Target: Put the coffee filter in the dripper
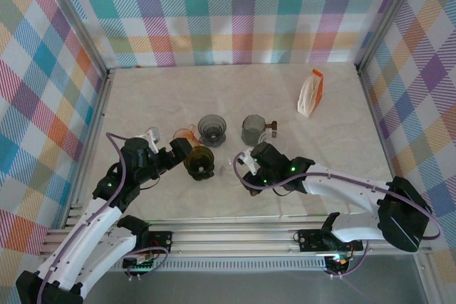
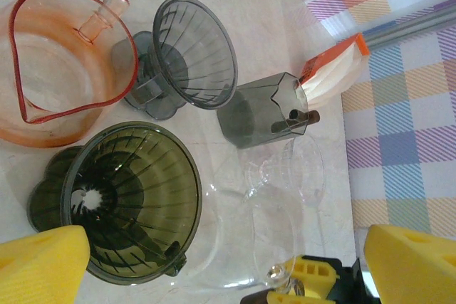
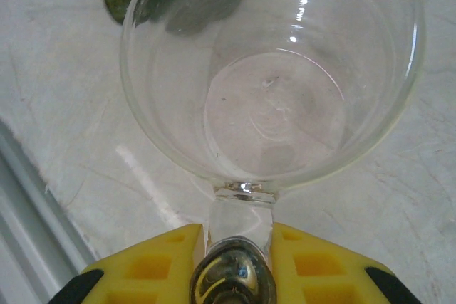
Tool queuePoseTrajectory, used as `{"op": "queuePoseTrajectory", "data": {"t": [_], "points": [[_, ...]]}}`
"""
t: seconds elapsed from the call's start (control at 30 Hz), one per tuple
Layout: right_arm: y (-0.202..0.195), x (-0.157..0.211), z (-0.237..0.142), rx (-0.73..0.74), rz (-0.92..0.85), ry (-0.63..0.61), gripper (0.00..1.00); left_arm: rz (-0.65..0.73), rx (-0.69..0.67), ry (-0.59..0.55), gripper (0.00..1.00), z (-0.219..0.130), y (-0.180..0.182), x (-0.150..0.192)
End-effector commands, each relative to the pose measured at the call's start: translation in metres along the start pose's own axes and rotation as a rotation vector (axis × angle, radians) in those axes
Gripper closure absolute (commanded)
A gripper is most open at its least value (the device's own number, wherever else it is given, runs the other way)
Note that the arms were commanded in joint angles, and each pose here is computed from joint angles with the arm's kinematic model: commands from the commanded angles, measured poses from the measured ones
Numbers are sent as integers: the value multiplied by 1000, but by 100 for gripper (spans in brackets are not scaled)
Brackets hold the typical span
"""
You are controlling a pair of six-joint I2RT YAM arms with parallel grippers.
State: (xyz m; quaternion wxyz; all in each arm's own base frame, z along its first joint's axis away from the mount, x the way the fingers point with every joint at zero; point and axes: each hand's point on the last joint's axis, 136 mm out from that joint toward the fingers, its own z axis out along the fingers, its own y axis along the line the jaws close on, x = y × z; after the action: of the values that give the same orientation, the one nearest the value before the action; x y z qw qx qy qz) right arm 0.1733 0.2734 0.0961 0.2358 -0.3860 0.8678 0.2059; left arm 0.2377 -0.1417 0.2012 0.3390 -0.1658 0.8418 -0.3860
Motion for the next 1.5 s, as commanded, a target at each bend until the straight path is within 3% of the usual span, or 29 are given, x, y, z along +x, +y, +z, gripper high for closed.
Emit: {"op": "queuePoseTrajectory", "data": {"t": [0.0, 0.23, 0.4, 0.5, 0.73, 1.03, 1.23, 1.47], "points": [[14, 3, -9, -42, -38, 27, 80, 15, 13, 20, 1, 0, -4, 4], [15, 12, -6, -15, -52, 61, 75, 7, 3, 21, 1, 1, 0, 5], [11, 7, -10, 12, -35, 31, 40, 7, 4, 16, 1, 1, -1, 4], [6, -4, -20, 49, -6, -31, 32, 6, 8, 16, 1, 1, -2, 3], [-51, -24, -67, 241, 205, -211, 23, 5, 18, 8, 0, -3, -5, 2], [-141, -4, -78, 226, 660, -340, 18, -4, 15, 16, 0, 0, 1, 7], [-163, 0, -62, 202, 724, -354, 16, -3, 13, 20, 0, 0, 3, 9], [-159, -1, -41, 111, 702, -332, 17, 1, 8, 11, 0, -1, 5, 8]]}}
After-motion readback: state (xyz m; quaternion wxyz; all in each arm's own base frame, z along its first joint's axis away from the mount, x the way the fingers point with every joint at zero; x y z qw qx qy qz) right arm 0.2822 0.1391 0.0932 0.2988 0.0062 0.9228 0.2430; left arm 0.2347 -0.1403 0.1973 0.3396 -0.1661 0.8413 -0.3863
